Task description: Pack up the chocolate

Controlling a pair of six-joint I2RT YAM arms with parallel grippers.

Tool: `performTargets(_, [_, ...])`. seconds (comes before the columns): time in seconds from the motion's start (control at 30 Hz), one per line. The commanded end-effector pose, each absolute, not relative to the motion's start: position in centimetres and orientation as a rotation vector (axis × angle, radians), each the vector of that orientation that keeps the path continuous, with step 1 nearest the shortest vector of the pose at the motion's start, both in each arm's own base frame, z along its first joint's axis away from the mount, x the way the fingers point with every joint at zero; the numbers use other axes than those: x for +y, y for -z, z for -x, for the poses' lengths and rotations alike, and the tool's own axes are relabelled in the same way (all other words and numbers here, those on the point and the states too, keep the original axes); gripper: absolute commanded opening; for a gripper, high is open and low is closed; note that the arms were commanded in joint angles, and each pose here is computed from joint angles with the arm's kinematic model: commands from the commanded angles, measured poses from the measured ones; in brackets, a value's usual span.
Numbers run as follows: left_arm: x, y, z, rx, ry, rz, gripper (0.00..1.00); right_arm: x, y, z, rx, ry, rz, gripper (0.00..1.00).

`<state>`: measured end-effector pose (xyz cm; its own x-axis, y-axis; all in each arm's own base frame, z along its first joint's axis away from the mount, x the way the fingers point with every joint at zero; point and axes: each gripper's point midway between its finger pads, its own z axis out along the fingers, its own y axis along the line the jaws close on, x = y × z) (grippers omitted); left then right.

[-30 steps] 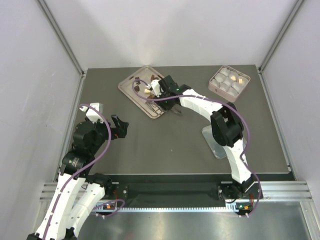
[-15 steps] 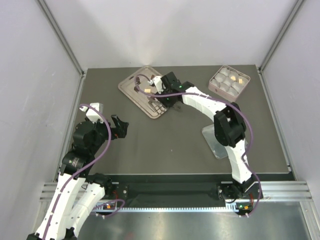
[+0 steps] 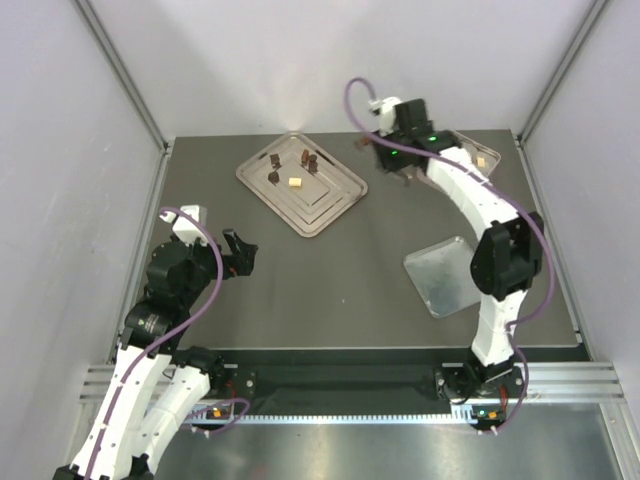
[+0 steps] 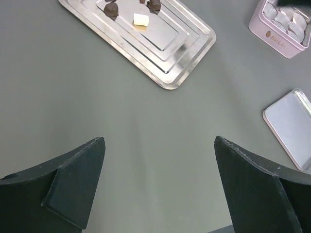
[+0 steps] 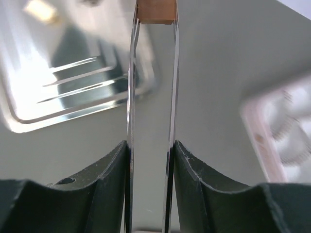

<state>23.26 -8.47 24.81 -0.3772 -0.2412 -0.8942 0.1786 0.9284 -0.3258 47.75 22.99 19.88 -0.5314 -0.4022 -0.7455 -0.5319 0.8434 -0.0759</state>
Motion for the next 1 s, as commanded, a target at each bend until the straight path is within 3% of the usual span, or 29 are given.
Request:
performTargets(0.0, [-8.6,-26.2,-23.9,1.85,0.448,0.041,0.99,15.2,-24.3,-49.4,2.189,-0.157,0.361,0.39])
performTargets(0.1, [-8.6,-26.3,-23.9,1.849,0.453,0.038,0.99,7.9,-24.6,-50.8,2.202,-0.082,0.129,0.39])
performTargets(0.3, [-8.7,-26.2,-23.9,1.851,0.456,0.035,0.99,1.4,-24.4,-51.6,2.198,0.075,-0.059,0.39])
performTargets(0.97, [-8.8,-26.1,-24.0,1.854,0.46,0.032,0.99,-1.1,-20.1,-54.8,2.23,0.105,-0.122,0.41])
